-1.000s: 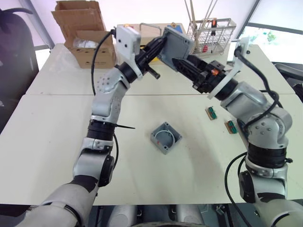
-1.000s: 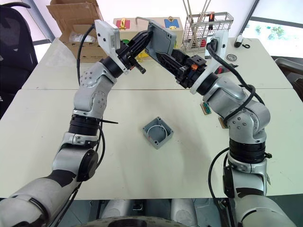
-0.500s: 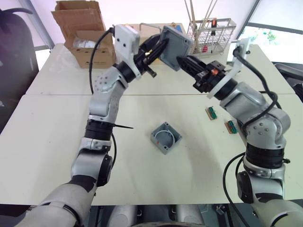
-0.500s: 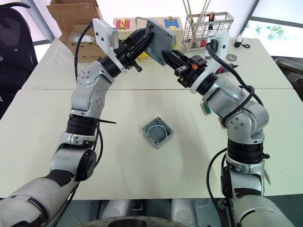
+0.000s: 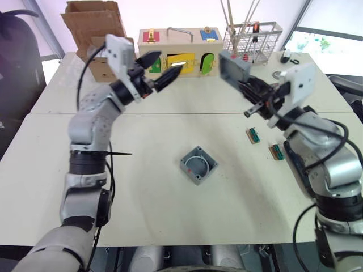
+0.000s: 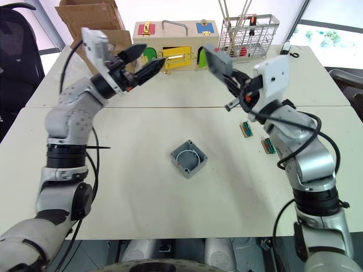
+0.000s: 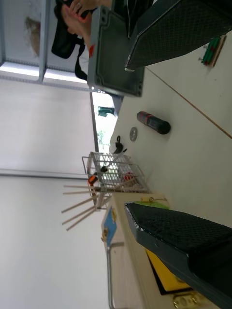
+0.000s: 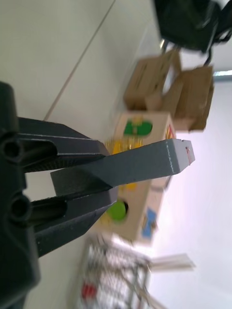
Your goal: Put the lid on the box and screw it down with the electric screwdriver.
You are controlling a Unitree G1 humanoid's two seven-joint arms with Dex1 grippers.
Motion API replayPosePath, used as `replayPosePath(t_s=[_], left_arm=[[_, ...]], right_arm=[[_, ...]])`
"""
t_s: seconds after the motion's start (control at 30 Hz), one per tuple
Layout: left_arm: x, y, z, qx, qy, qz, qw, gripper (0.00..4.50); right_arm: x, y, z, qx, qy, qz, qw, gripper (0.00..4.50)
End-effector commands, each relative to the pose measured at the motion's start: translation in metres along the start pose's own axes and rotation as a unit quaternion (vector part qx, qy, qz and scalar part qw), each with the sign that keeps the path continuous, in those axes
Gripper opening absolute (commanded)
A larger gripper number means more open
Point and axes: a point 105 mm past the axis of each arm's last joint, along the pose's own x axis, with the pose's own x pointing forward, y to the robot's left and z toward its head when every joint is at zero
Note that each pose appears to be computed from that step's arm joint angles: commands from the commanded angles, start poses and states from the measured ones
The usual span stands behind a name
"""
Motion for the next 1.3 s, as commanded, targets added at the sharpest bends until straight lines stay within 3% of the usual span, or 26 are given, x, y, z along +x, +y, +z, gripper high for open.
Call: replayPosePath(t_s=[0.03, 0.1, 0.27, 0.4, 0.67, 0.97, 1.17, 1.27, 1.3], left_arm=[[-0.007, -0.003, 0.003, 0.018, 0.022, -0.016, 0.999, 4.48], [-0.008, -0.005, 0.000, 0.015, 0.035, -0.019, 0.999, 4.48], [-0.012, -0.024, -0.032, -0.029, 0.127, -0.055, 0.990, 4.48], [-0.016, -0.034, -0.043, -0.055, 0.166, -0.073, 0.982, 4.48], [-0.015, -0.055, -0.058, -0.046, 0.190, -0.124, 0.973, 4.48], [-0.013, -0.089, -0.076, -0.043, 0.221, -0.219, 0.949, 4.48], [-0.011, -0.098, -0.079, -0.056, 0.222, -0.246, 0.942, 4.48], [-0.013, -0.100, -0.079, -0.061, 0.223, -0.253, 0.939, 3.68], [-0.014, -0.102, -0.079, -0.064, 0.223, -0.261, 0.937, 3.18]], right_arm=[[-0.015, 0.026, 0.024, -0.205, -0.069, 0.037, 0.976, 0.14], [-0.022, 0.040, 0.023, -0.267, -0.081, 0.058, 0.959, 0.14], [-0.041, 0.076, 0.027, -0.350, -0.117, 0.063, 0.927, 0.14], [-0.058, 0.103, 0.017, -0.380, -0.093, 0.081, 0.917, 0.14], [-0.085, 0.136, 0.007, -0.372, -0.055, 0.110, 0.920, 0.14], [-0.085, 0.147, -0.002, -0.380, -0.052, 0.123, 0.915, 0.14], [-0.083, 0.147, -0.014, -0.396, -0.049, 0.132, 0.907, 0.14], [-0.082, 0.147, -0.018, -0.398, -0.045, 0.132, 0.907, 0.14], [-0.082, 0.148, -0.019, -0.398, -0.046, 0.133, 0.907, 0.14]])
